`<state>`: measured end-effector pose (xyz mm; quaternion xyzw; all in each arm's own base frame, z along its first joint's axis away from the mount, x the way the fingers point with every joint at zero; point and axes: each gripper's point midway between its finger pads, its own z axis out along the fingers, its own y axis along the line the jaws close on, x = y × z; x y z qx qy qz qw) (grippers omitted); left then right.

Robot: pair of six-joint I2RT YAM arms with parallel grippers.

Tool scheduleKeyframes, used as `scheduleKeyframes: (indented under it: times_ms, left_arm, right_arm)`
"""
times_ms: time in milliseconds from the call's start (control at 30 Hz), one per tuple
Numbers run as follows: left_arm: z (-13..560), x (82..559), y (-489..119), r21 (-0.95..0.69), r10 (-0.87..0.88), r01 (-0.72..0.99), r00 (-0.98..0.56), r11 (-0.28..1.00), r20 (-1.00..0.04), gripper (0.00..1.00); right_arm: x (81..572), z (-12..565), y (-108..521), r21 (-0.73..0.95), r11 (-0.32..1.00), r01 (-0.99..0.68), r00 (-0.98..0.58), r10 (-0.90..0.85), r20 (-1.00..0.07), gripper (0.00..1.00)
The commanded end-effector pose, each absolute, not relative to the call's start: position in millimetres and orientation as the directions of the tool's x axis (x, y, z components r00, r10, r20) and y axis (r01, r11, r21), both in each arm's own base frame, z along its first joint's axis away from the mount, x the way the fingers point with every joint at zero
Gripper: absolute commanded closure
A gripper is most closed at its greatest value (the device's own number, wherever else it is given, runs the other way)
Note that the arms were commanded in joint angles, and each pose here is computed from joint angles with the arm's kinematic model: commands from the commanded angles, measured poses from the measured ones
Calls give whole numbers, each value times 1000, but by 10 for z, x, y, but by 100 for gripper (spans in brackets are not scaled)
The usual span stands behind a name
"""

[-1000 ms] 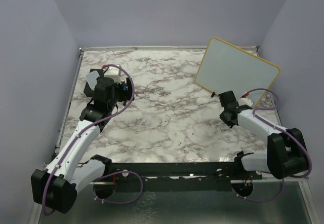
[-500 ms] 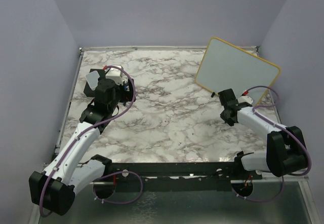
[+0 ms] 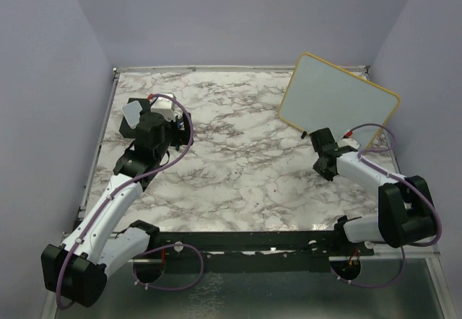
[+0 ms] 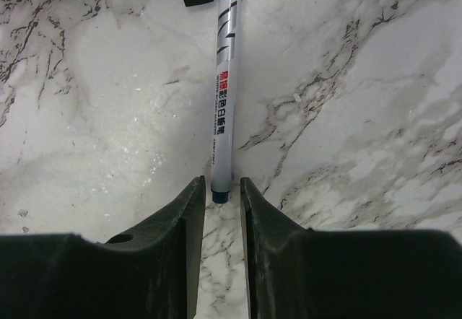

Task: Write a sentence on the whiteboard
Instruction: Open the whiteboard marker at the center of the board.

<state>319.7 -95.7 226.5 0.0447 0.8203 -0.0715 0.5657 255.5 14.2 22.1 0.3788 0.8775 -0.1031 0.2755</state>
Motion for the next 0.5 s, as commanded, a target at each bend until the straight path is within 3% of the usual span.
scheduleKeyframes:
  times_ms: [0, 233, 467]
  left_arm:
    - [2238, 3171, -933, -50, 6, 148, -356, 988, -934, 1]
    - [2249, 3167, -933, -52, 4, 149, -353, 988, -936, 1]
    - [2273, 3151, -952, -53, 4, 156, -346, 986, -938, 1]
  right_arm:
    - [2507, 139, 149, 20, 682, 731, -562, 618, -550, 71]
    - [2439, 73, 182, 26, 683, 730, -572, 631, -524, 79]
    - [2344, 57, 276, 54, 673, 738, -576, 669, -470, 99]
